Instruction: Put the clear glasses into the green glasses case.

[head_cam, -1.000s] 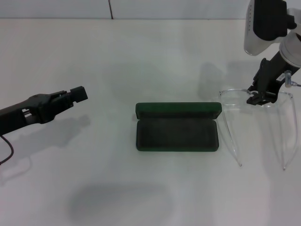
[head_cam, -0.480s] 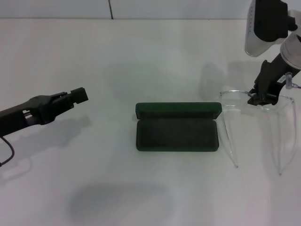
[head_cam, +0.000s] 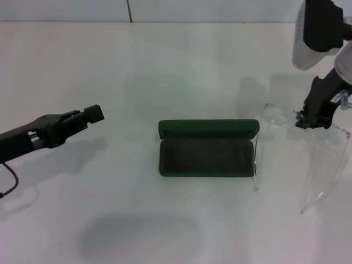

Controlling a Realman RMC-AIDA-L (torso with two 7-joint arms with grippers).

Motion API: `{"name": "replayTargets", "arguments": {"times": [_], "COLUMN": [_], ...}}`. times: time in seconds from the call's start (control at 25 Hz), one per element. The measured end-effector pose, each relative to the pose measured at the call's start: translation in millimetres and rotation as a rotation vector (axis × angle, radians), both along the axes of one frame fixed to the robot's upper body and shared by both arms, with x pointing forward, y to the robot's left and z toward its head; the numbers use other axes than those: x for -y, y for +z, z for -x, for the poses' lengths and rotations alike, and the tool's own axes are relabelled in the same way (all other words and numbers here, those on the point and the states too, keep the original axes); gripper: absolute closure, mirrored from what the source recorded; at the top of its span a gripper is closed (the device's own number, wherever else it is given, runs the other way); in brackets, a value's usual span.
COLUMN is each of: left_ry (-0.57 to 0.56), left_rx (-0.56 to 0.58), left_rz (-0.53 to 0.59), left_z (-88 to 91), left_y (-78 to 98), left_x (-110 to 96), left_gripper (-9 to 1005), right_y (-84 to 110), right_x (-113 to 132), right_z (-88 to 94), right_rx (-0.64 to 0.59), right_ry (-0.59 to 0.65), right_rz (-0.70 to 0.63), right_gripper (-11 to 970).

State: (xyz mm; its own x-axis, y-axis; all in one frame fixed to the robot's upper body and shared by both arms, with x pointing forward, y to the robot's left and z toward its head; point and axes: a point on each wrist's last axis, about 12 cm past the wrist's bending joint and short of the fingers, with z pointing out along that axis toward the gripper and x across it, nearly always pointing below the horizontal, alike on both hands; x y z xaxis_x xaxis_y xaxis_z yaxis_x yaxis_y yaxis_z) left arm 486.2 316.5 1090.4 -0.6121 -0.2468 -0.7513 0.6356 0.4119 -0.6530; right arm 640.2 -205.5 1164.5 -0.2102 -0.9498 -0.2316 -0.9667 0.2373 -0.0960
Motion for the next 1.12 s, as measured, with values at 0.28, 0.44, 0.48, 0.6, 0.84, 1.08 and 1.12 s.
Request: {"name": "replayTargets", "arguments": {"times": [0.28,0.44,0.48,0.6,0.84,1.08,1.12], "left_ry": [-0.001,-0.004,-0.005,-0.012,-0.062,-0.144,-0.155], "left_rx": [-0.003,-0.003,-0.002,0.002,0.114,0.229,0.244], "left_rz": [0.004,0.006,0.007,0.012,0.059,0.118,0.133], "left_z": [1.9,2.1,2.0,1.7,2.9,2.0,2.1], "left_y": [-0.9,-0.9,-0.7,0.4,14.7,35.0,38.1], "left_x": [0.0,0.8,0.9,1.7,2.4,2.8,2.9], "left_gripper": [919,919,919,919,919,919,920], "right_y": [4.3,10.3,12.5,24.8,60.2,80.0,83.3], "right_x": [13.3,22.0,24.0,31.2,48.7,69.9,72.9], "right_z": [11.8,24.9,29.2,43.7,76.0,100.0,103.7], "right_rx": [-0.006,0.006,0.011,0.067,0.257,0.374,0.392], "right_ry": [-0.012,-0.005,-0.003,-0.005,-0.012,-0.044,-0.042], "right_rz": [-0.002,-0.008,-0.012,-0.049,-0.188,-0.387,-0.431], "right_gripper": [855,861,861,863,872,873,873]}}
